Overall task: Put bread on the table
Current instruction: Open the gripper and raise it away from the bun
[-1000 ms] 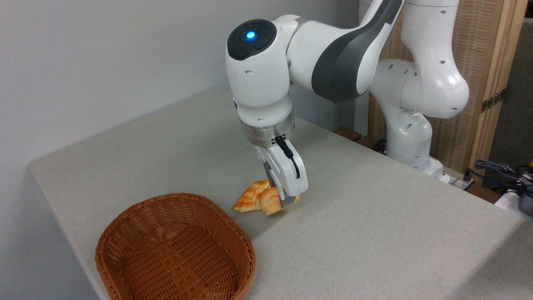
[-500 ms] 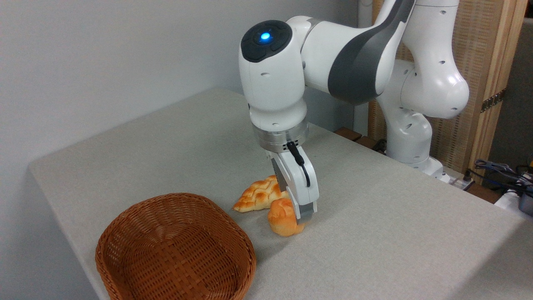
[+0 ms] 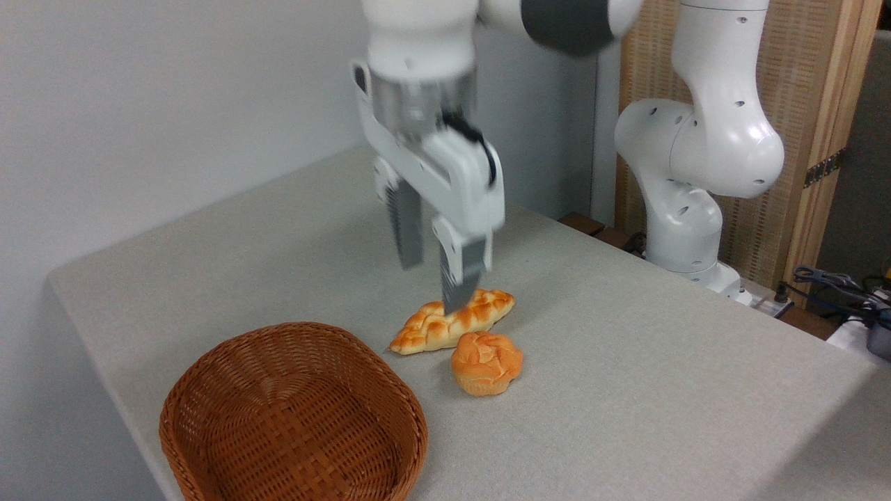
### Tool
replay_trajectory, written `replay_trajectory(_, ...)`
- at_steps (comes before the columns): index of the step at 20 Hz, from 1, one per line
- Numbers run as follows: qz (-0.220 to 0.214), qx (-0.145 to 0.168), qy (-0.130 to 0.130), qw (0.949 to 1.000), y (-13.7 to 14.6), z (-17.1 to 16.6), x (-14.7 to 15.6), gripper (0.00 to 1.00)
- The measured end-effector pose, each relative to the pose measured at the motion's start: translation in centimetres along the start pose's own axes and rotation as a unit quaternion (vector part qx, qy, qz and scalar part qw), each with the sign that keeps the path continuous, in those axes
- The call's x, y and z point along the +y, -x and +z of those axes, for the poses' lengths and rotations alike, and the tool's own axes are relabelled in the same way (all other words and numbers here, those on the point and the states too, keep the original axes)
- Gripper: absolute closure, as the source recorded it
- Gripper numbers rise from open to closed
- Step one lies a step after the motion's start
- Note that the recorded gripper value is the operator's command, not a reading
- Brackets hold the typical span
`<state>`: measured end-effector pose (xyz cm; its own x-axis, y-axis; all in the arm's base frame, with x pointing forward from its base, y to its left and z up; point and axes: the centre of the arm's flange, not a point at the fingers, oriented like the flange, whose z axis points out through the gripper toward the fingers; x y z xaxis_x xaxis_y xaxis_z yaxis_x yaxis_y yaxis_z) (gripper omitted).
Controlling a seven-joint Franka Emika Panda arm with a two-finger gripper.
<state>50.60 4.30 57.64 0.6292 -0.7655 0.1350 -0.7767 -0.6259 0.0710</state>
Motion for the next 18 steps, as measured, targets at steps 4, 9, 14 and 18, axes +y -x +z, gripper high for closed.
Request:
replay_trajectory(4, -0.042, 0.0, -0.009, 0.9991, -2.9, -3.2, 1.7, 0.0)
replay_trajectory(9, -0.077, -0.029, 0.007, 0.9966, -4.6, -5.8, 0.7, 0.0)
replay_trajectory(14, -0.077, -0.08, -0.018, 0.9936, -7.7, -3.1, 0.8, 0.0)
replay_trajectory(18, -0.078, -0.069, -0.031, 0.994, -8.1, -3.1, 0.4, 0.0)
